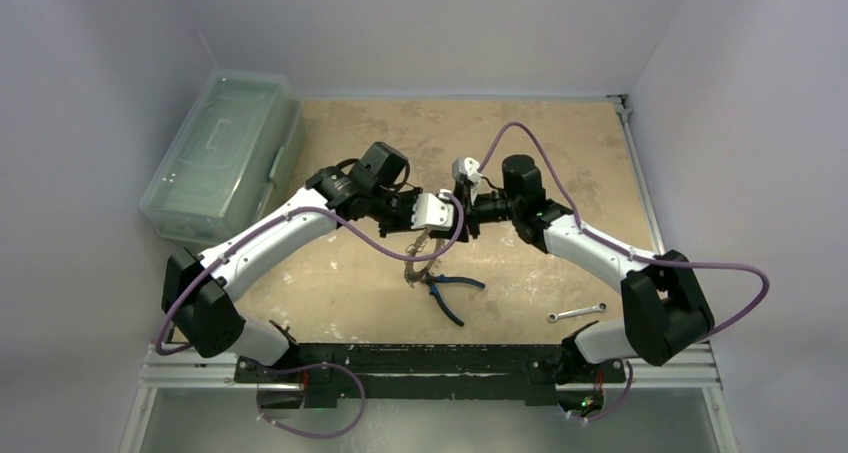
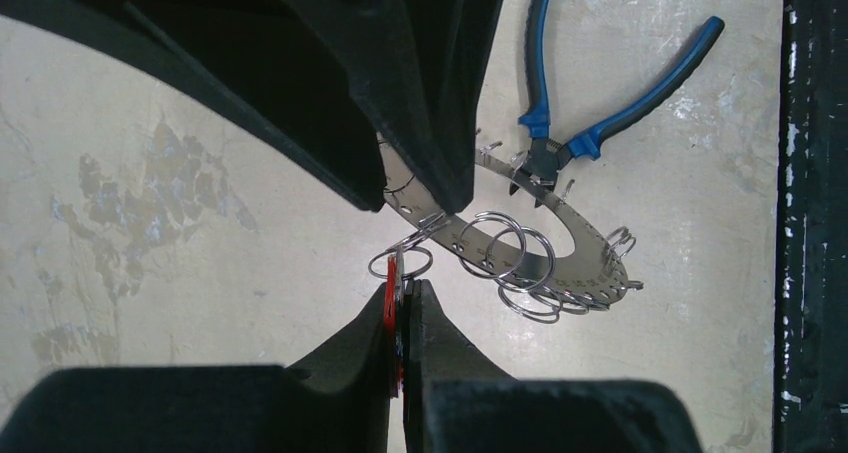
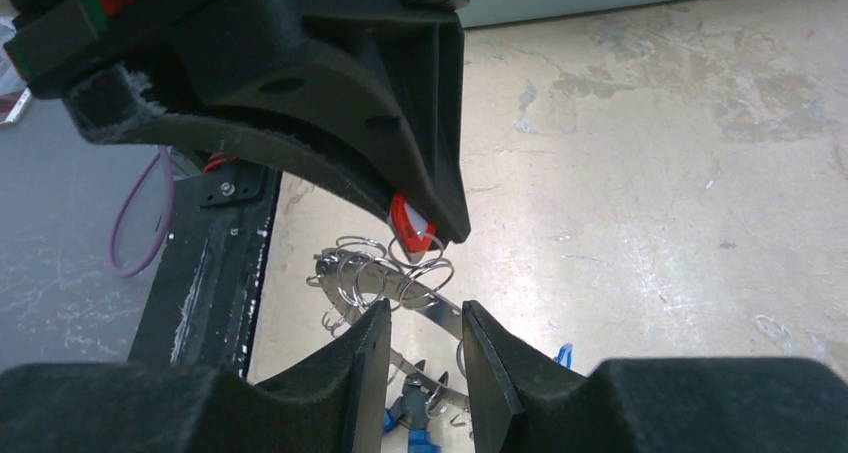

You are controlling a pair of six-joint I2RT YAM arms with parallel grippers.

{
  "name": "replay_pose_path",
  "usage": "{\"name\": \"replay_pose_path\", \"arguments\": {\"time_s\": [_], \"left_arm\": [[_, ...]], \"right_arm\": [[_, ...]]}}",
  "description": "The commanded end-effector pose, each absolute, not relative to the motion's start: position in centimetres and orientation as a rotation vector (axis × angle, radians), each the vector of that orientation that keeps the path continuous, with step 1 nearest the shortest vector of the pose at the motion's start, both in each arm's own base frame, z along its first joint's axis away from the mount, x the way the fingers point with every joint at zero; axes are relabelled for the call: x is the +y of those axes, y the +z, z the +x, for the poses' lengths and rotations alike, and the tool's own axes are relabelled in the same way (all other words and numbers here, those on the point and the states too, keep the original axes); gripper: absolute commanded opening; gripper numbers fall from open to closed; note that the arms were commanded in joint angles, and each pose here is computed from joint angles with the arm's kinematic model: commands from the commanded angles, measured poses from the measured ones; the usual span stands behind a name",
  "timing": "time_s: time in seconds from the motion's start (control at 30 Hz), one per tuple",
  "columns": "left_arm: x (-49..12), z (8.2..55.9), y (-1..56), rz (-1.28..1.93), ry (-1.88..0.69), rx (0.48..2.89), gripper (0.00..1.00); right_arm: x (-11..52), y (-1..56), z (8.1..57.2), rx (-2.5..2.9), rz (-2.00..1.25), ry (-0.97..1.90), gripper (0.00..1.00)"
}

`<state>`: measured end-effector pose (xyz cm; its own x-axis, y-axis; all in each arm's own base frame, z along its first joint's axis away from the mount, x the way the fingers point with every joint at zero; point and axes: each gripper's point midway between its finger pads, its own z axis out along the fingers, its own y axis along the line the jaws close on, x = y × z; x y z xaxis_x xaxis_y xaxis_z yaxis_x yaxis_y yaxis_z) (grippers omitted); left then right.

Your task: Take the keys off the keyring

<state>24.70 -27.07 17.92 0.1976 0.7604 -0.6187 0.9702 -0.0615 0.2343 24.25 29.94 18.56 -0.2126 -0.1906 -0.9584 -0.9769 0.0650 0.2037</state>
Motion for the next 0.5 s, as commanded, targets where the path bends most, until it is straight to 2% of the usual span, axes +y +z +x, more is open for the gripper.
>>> {"name": "replay_pose_path", "arguments": {"time_s": [0.0, 0.47], "left_arm": [[-28.77, 24.56, 20.07, 1.845, -0.496, 1.539, 0.00], [-29.23, 24.54, 19.66, 1.838, -0.491, 1.548, 0.00]], "right_arm": [[30.48, 21.23, 24.68, 1.463, -1.185, 1.225, 0.36], [31.07, 20.43, 24.40, 1.486, -1.189, 1.243, 0.35]]}}
